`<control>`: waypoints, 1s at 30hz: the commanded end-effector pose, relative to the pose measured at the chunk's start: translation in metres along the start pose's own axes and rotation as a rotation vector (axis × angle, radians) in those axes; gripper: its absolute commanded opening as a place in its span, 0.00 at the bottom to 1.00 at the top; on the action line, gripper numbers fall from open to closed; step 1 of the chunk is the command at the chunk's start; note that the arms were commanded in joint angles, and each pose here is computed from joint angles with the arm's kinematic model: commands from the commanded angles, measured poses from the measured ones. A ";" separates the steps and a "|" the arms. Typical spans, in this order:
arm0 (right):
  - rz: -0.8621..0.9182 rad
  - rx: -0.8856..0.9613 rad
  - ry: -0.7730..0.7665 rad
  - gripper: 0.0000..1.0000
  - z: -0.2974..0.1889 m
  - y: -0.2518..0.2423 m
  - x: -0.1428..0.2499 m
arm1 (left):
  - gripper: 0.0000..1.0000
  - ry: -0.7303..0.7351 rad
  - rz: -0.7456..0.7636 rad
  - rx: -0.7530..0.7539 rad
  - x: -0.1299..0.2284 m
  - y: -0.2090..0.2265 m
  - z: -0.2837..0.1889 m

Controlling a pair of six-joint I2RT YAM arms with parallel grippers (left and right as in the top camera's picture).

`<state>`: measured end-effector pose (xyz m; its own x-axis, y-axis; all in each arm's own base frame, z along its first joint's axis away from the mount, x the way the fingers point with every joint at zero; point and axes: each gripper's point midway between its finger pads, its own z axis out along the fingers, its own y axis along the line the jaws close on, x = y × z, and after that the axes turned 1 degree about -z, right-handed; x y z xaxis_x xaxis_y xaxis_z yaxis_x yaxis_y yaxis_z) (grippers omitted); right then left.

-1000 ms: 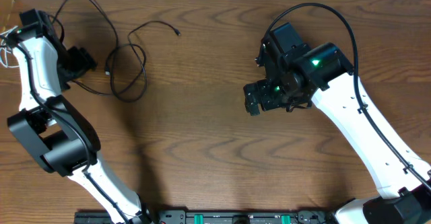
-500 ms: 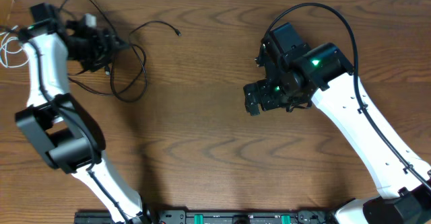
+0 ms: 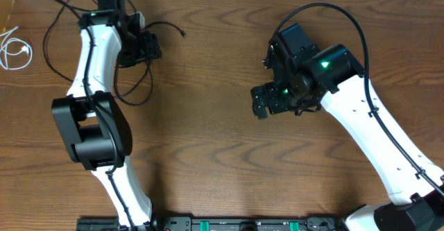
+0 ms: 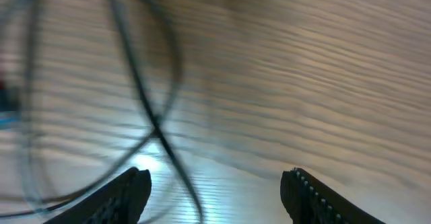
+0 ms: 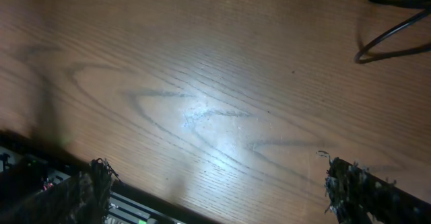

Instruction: Untangle cables

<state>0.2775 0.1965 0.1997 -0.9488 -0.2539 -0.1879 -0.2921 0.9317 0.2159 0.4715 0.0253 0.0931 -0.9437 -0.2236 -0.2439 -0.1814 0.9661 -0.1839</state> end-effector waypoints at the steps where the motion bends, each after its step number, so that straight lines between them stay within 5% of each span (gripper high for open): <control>1: 0.010 0.000 0.005 0.99 0.001 0.001 0.002 | 0.67 -0.016 -0.070 -0.198 -0.003 0.041 0.005; 15: 0.010 0.000 0.005 0.99 0.001 0.001 0.002 | 0.58 -0.014 -0.078 -0.096 -0.009 0.031 0.032; 17: 0.011 0.000 0.004 0.99 0.001 0.001 0.002 | 0.51 -0.019 -0.077 -0.096 -0.011 0.031 0.033; 19: 0.011 0.000 0.004 0.99 0.001 0.001 0.002 | 0.29 -0.028 -0.077 -0.098 -0.013 0.032 0.033; 23: 0.011 0.000 0.004 0.99 0.001 0.001 0.002 | 0.08 -0.078 -0.073 -0.141 -0.026 0.038 0.024; 30: 0.011 0.000 0.004 0.99 0.001 0.001 0.002 | 0.07 -0.353 -0.076 -0.293 -0.079 0.048 -0.072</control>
<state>0.2774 0.1966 0.1997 -0.9488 -0.2539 -0.1878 -0.2921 0.9317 0.2159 0.5023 0.0767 0.0859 -0.8864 -0.2932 -0.3582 -0.3094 0.9508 -0.0126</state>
